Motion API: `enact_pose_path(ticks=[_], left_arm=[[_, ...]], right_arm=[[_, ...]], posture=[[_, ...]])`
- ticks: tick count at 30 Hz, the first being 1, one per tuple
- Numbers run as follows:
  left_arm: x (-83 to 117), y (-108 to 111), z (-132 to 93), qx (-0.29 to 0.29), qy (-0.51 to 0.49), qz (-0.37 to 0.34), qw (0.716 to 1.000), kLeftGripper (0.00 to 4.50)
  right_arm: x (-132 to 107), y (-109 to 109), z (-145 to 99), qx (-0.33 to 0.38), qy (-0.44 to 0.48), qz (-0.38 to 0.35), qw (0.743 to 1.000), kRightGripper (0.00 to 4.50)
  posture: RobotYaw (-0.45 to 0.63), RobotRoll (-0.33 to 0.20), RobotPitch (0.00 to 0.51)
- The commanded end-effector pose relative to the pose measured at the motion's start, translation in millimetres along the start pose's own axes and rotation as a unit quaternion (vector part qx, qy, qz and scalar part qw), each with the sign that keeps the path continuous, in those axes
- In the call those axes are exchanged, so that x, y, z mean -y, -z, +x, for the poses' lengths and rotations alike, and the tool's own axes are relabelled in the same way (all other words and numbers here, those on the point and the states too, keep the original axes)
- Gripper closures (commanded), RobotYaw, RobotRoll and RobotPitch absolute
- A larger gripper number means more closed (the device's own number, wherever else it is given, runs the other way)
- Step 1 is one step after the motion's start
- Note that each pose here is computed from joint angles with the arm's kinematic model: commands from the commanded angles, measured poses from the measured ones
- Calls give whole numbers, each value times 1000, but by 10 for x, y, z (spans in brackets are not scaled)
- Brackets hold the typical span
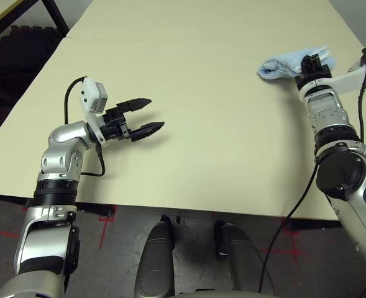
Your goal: Fold the towel and set it aside.
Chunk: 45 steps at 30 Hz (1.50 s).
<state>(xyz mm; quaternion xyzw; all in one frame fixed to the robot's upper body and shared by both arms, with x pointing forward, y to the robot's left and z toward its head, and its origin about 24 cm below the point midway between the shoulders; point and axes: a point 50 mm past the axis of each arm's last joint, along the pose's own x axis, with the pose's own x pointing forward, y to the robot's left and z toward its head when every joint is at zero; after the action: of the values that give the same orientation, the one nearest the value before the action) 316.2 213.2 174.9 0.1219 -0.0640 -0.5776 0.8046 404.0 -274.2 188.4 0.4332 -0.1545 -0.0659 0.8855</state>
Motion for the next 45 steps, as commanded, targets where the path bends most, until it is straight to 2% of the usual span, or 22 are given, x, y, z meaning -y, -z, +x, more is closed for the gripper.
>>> enact_pose_path(ticks=[1,7,13,25,33,36,45], left_arm=[[16,-1,42,-13,31,17,999,0],[-71,18,7,-7,-13,5,1000,0],[-27,36,-23,-16,8,11,1000,0],[-22,36,43,-19,27,15,999,0],[-25,18,53,-18,29,18,999,0],[-18,27,39,-20,28,18,999,0],[-9,44,89,-16,30,17,999,0]], right_arm=[[169,-50,-49,2,29,-7,1000,4479],[282,-110,-84,2,39,-1,999,4479],[432,-100,-150,-13,56,3,998,4479],[574,198,-275,-28,92,51,994,4479],[591,361,-328,1,134,107,985,4479],[564,369,-319,8,137,122,983,4479],[200,427,-162,-3,97,150,984,4479]], posture=[[27,0,184],[23,0,186],[24,0,190],[3,0,192],[16,0,192],[17,0,192],[11,0,189]])
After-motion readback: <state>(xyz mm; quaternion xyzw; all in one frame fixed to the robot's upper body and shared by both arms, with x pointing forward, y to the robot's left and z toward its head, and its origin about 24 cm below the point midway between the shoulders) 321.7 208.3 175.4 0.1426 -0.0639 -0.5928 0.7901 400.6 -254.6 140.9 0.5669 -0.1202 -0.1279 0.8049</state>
